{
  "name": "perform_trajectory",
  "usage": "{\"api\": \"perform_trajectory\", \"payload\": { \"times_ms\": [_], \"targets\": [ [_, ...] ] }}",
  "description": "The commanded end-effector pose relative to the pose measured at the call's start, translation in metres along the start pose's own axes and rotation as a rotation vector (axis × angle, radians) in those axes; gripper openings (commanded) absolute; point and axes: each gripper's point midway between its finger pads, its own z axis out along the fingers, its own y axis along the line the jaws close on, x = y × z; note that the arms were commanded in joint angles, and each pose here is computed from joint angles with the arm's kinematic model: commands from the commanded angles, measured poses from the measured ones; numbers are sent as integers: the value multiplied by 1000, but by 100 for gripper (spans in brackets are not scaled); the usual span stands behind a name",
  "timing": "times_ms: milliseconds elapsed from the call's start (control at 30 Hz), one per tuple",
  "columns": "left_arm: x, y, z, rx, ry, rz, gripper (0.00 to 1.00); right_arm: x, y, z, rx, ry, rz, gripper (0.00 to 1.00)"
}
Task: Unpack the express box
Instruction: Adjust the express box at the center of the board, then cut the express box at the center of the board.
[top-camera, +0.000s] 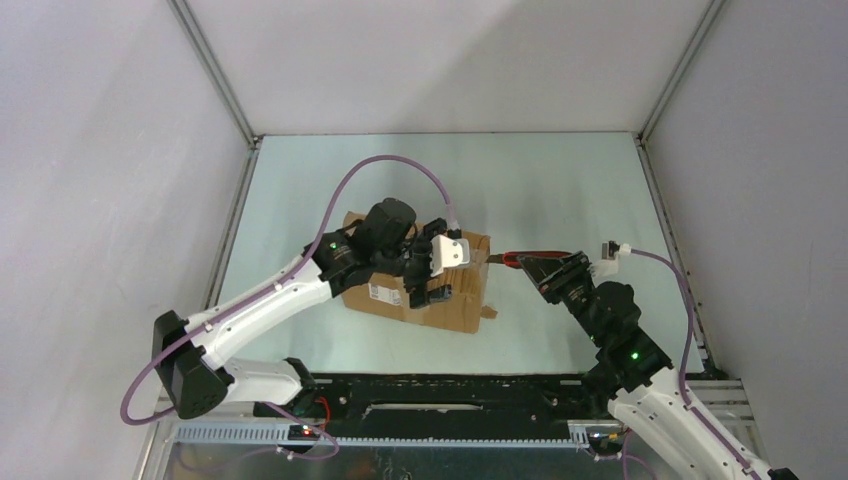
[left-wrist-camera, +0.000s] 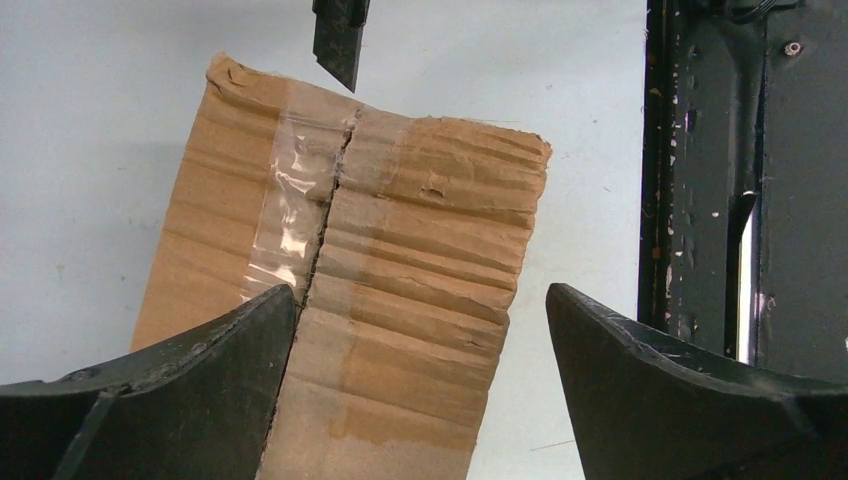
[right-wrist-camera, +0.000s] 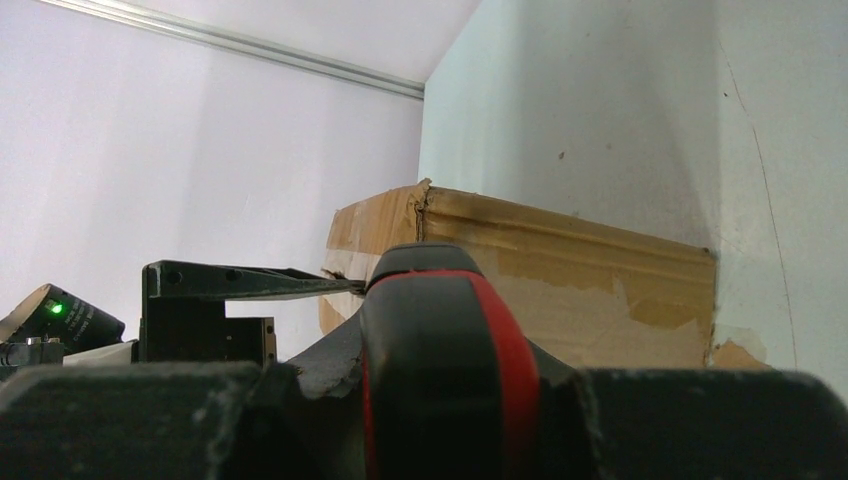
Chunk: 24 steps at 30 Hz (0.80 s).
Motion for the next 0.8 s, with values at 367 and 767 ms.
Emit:
{"api": "perform_trajectory", "payload": {
  "times_ms": [367, 767],
  "targets": [
    [-15, -7, -1, -16, -8, -4, 88, -4, 19, 1, -71, -11, 4, 0],
    [-21, -6, -3, -44, -18, -20, 78, -14, 14, 3, -58, -71, 46, 0]
  ]
}}
